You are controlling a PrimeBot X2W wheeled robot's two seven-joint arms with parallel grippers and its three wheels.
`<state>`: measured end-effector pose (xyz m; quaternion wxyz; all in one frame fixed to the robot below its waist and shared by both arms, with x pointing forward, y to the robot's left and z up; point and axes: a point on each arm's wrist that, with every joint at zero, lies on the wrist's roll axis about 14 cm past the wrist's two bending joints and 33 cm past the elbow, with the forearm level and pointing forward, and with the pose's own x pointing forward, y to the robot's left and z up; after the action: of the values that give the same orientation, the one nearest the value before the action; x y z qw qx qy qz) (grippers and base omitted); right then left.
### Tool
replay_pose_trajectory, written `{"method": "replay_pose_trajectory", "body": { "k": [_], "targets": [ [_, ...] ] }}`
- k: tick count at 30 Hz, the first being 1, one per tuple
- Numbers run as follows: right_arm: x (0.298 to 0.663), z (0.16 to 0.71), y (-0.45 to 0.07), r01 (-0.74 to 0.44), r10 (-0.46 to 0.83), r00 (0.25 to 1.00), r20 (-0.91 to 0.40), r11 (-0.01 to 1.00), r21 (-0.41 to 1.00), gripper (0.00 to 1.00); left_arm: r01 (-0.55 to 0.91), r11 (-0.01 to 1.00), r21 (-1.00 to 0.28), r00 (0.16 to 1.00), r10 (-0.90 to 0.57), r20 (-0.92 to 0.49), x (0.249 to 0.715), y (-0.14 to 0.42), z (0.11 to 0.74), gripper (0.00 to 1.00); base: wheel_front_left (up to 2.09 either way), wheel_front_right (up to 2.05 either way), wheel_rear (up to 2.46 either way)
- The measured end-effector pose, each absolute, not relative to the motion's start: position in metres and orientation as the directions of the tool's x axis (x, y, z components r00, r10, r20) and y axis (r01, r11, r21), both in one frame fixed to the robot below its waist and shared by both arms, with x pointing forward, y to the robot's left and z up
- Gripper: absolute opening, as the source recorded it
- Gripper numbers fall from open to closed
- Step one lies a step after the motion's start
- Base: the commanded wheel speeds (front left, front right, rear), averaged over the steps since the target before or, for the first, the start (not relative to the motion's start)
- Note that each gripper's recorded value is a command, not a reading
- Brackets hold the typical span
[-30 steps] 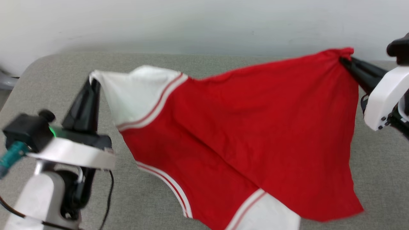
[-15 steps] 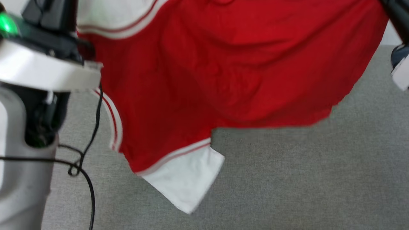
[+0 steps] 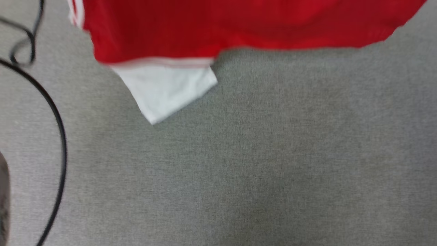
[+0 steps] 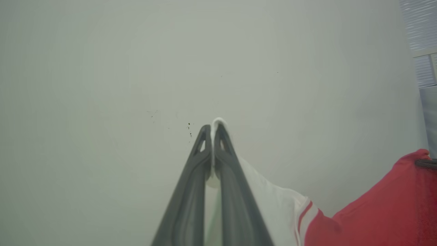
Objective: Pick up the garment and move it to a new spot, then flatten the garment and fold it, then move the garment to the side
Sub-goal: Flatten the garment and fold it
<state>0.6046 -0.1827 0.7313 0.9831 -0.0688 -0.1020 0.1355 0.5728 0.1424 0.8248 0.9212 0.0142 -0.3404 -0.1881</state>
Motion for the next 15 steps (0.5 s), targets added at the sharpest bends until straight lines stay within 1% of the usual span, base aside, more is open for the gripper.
{"method": "replay_pose_trajectory", "body": {
  "k": [3,7,15],
  "targets": [
    [0.631,0.73,-0.185,-0.229,0.258,0.947,0.192,0.96,-0.163,0.0,0.332,0.931,0.149,0.694,-0.349,0.63,0.601,0.143,0.829,0.0,0.0,0.0,0.0],
    [0.661,0.741,-0.185,-0.205,0.237,0.942,0.239,0.967,-0.154,0.0,0.315,0.936,0.157,0.692,-0.339,0.637,0.633,0.145,0.833,0.0,0.0,0.0,0.0],
    [0.707,0.75,-0.184,-0.172,0.211,0.936,0.283,0.973,-0.156,0.0,0.284,0.947,0.152,0.668,-0.309,0.677,0.669,0.153,0.843,0.0,0.0,0.0,0.0]
  ]
}}
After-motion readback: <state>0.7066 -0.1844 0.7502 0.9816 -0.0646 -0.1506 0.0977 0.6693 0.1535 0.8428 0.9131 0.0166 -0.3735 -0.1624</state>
